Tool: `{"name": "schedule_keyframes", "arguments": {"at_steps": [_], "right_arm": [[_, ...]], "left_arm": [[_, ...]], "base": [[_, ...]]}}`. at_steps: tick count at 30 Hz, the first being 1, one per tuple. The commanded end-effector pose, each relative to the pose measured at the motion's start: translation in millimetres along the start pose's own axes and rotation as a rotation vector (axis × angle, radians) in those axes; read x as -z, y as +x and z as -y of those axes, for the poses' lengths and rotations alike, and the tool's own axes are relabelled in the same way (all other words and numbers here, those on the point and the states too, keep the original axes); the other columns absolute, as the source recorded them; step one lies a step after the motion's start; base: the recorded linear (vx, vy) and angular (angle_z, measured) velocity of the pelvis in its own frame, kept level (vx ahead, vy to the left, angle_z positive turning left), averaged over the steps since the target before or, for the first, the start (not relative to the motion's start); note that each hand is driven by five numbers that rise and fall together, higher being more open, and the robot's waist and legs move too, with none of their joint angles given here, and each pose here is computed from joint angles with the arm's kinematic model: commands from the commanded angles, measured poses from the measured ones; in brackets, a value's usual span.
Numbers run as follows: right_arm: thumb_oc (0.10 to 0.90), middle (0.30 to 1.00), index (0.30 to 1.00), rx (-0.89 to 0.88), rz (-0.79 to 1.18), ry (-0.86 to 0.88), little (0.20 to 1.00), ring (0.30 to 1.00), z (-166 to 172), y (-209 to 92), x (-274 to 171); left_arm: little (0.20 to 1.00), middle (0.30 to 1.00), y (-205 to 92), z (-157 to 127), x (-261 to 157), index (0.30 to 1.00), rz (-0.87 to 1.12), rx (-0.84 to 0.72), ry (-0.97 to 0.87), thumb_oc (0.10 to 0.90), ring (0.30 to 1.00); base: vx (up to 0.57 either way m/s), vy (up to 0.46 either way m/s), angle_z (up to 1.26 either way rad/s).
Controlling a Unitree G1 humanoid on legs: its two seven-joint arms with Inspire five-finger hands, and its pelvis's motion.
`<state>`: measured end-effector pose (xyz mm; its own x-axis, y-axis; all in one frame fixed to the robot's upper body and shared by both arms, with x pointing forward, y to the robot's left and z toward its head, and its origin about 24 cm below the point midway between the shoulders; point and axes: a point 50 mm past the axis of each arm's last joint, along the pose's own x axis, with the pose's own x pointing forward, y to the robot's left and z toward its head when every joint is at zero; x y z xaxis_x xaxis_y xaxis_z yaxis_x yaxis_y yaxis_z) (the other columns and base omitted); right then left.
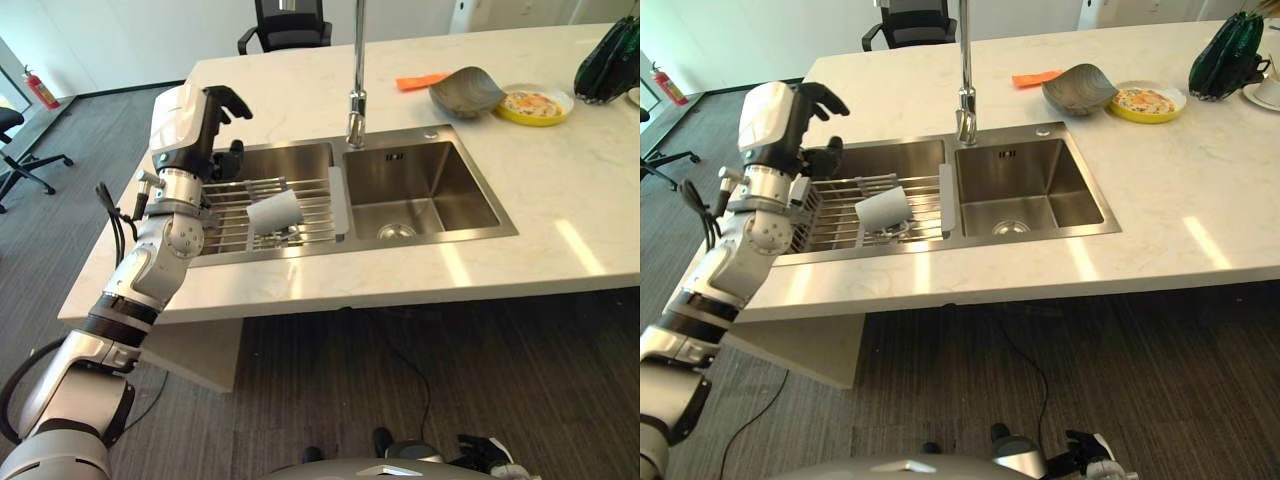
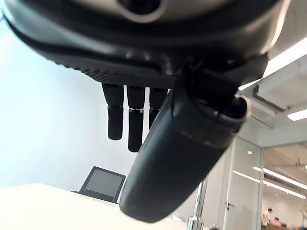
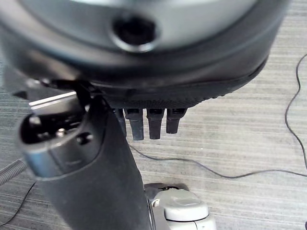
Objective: Place the dishes in the dishwasher.
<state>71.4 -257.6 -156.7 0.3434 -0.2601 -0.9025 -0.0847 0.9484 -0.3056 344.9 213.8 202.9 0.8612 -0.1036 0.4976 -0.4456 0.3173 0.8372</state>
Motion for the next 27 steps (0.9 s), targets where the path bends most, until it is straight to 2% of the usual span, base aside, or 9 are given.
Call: {"name": "schedule_keyframes", "arguments": {"at_steps": [1, 5, 10, 13, 18, 19, 27], "right_arm": [[0.800, 0.900, 0.900, 0.055, -0.045, 0.019, 0.900, 0.900, 23.6, -1.8, 12.1], [0.800, 0.900, 0.900, 0.040, -0.079, 0.011, 0.900, 0.900, 24.7, -4.6, 23.8], [0.800, 0.900, 0.900, 0.034, -0.090, 0.021, 0.900, 0.900, 23.5, -5.0, 26.6], [0.800, 0.900, 0.900, 0.007, -0.064, 0.019, 0.900, 0.900, 18.0, -5.5, 24.4], [0.800, 0.900, 0.900, -0.027, -0.043, 0.019, 0.900, 0.900, 9.8, -7.0, 24.5], [0.800, 0.900, 0.900, -0.052, -0.015, 0.010, 0.900, 0.900, 2.4, -5.9, 18.1], [0.800, 0.900, 0.900, -0.046, -0.023, -0.017, 0.900, 0.900, -1.4, -2.1, 8.9]], "left_arm": [[0.900, 0.900, 46.8, -46.9, -31.3, 0.900, 0.151, -0.119, 0.121, 0.800, 0.900], [0.900, 0.900, 57.9, -31.4, -32.1, 0.900, 0.155, 0.022, 0.207, 0.800, 0.900], [0.900, 0.900, 60.0, -14.4, -25.5, 0.900, 0.109, 0.127, 0.209, 0.800, 0.900], [0.900, 0.900, 52.7, 9.2, 0.7, 0.900, -0.047, 0.231, 0.125, 0.800, 0.900], [0.900, 0.900, 49.7, 17.4, 13.3, 0.900, -0.120, 0.278, 0.122, 0.800, 0.900], [0.900, 0.900, 43.7, 25.9, 20.4, 0.900, -0.160, 0.309, 0.115, 0.800, 0.900], [0.900, 0.900, 42.6, 33.1, 37.0, 0.900, -0.298, 0.318, 0.070, 0.800, 0.900]], "base": [[0.00, 0.000, 0.00], [0.01, 0.007, -0.03], [0.00, -0.001, -0.15], [0.01, -0.001, -0.05], [0.01, -0.004, -0.14], [0.00, 0.000, 0.00], [0.01, -0.001, 0.00]]}}
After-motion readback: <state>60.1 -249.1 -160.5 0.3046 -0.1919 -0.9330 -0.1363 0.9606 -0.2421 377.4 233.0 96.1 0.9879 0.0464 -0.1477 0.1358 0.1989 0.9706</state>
